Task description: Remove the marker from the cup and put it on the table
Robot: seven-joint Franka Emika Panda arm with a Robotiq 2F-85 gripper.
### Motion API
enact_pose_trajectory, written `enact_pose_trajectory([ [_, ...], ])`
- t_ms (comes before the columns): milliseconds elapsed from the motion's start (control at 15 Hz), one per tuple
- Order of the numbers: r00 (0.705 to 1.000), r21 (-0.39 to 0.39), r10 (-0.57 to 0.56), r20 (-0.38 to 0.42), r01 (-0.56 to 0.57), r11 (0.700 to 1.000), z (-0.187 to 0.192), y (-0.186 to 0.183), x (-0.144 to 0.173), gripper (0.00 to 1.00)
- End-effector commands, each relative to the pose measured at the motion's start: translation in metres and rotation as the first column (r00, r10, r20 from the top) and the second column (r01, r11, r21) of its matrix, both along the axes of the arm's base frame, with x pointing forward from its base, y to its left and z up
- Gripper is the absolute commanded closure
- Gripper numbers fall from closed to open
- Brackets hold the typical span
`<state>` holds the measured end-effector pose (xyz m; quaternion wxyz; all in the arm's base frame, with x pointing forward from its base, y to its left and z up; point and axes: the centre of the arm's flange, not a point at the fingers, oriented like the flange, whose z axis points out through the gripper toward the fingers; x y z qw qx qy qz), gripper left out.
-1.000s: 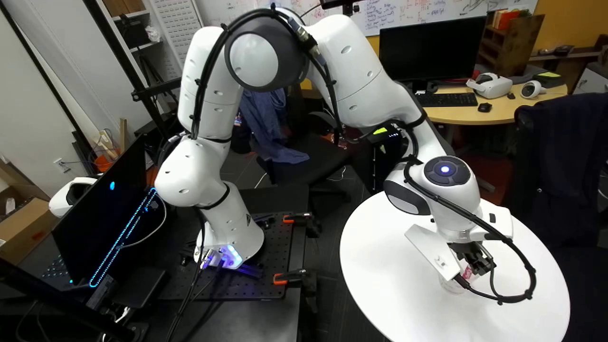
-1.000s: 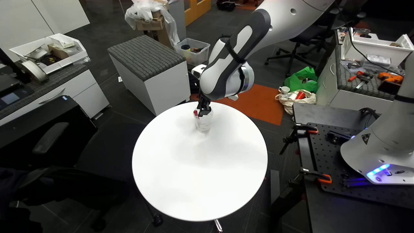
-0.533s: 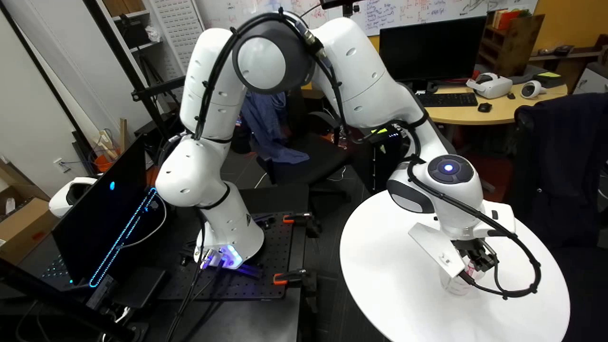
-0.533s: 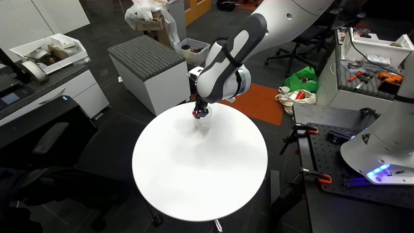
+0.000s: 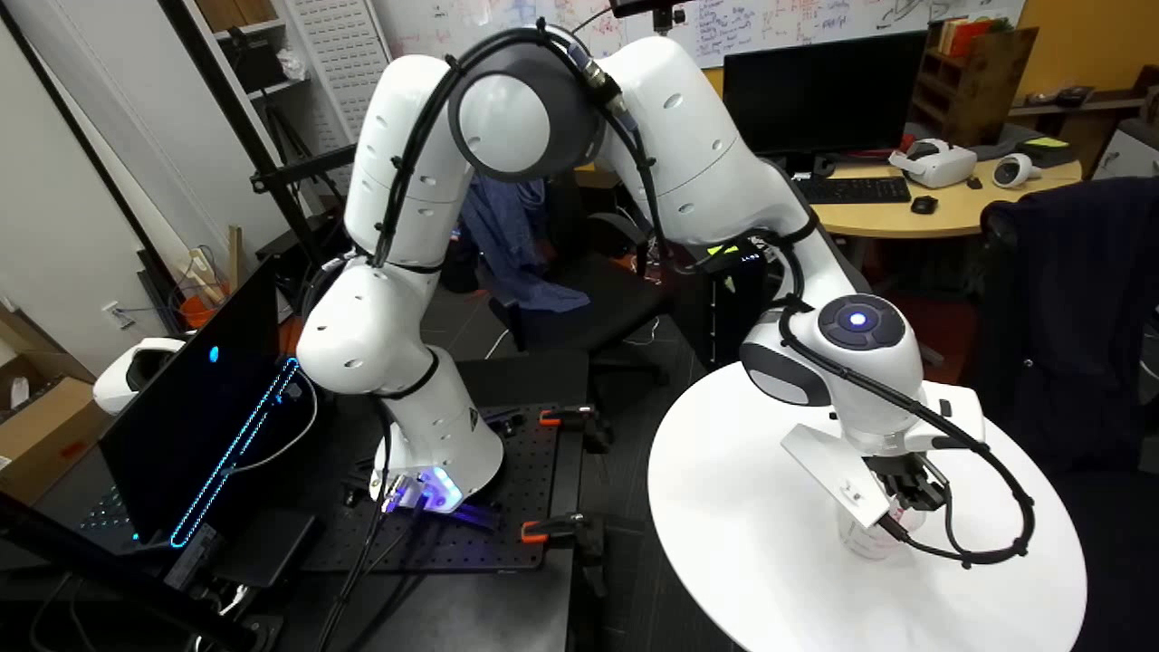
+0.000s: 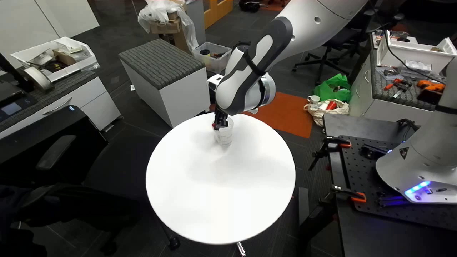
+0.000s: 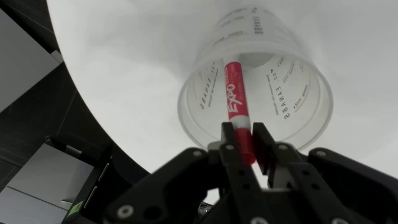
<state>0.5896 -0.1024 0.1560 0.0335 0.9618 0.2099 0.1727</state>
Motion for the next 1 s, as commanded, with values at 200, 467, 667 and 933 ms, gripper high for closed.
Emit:
enact_pose_trajectory([
  [200, 1.0, 0.008, -0.024, -0.003, 0.024, 1.0, 0.016, -0.002, -0.008, 0.95],
  [467, 0.999, 0.009, -0.032, -0.007, 0.032, 0.999, 0.029, -0.005, -0.022, 0.95],
  [667, 1.0, 0.011, -0.023, 0.002, 0.023, 1.0, 0.044, -0.002, -0.036, 0.95],
  [933, 1.0, 0.01, -0.007, 0.016, 0.007, 1.0, 0.073, 0.007, -0.059, 0.95],
])
